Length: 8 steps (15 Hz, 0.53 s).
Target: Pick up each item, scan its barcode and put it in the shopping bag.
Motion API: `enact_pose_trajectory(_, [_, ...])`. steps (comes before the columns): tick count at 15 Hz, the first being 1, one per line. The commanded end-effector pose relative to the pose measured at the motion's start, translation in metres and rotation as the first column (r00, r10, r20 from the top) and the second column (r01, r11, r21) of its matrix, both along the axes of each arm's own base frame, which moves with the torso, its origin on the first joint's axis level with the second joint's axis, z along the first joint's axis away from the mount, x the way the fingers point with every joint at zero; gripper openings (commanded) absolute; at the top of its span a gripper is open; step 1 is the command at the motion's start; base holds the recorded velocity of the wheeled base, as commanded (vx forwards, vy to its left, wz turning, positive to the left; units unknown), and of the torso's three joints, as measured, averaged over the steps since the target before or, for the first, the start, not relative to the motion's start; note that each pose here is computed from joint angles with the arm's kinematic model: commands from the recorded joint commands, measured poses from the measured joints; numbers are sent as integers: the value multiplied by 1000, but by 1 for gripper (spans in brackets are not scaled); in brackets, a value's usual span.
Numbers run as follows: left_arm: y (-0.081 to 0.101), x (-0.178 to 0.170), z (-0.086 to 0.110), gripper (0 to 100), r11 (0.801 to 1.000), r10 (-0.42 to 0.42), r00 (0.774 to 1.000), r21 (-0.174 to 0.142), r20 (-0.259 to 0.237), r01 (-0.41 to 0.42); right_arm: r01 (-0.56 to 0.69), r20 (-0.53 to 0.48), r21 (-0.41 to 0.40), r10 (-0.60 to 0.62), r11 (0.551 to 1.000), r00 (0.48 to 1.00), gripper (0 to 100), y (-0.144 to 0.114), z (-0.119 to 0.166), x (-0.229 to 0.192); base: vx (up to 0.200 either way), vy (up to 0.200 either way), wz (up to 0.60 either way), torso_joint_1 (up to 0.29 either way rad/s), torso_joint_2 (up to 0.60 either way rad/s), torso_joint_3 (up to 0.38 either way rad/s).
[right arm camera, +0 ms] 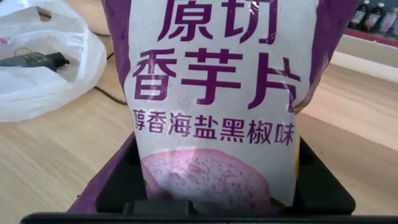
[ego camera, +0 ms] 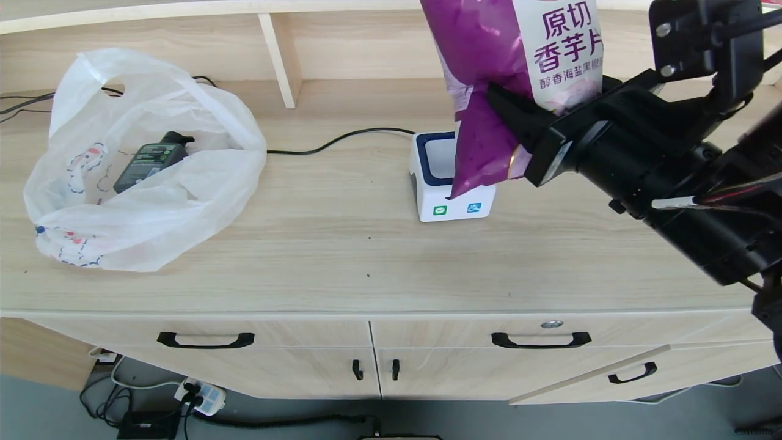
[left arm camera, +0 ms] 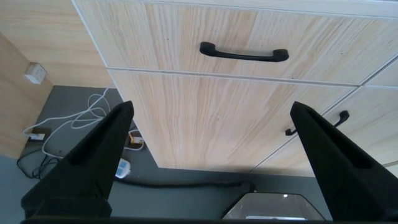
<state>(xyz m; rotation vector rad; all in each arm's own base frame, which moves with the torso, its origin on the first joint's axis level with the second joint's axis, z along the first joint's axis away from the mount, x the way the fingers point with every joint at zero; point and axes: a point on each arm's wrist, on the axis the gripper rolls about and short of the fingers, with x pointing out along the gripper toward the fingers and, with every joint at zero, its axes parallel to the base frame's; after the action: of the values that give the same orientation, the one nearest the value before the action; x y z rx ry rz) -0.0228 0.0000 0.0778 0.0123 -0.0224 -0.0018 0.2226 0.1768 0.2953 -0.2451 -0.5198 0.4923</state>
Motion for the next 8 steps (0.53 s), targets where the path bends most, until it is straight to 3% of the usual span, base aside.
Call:
enact_pose_trajectory(1, [0, 0, 0, 100, 1000, 0, 1000, 0, -1, 0, 2, -30, -45, -3, 999, 1000, 0, 11, -16, 15, 0, 0, 0, 0, 0, 0])
enact_pose_trajectory(4, [0, 0, 0, 100, 1000, 0, 1000, 0, 1, 0, 14, -43, -73, -17, 997, 999, 0, 12, -22, 20, 0, 0, 0, 0, 0, 0])
enact_pose_trajectory(8, [0, 0, 0, 100, 1000, 0, 1000, -5, 2, 0, 120, -31, -76, -123, 990, 992, 0, -14, -19, 38, 0, 0, 0, 0, 0, 0])
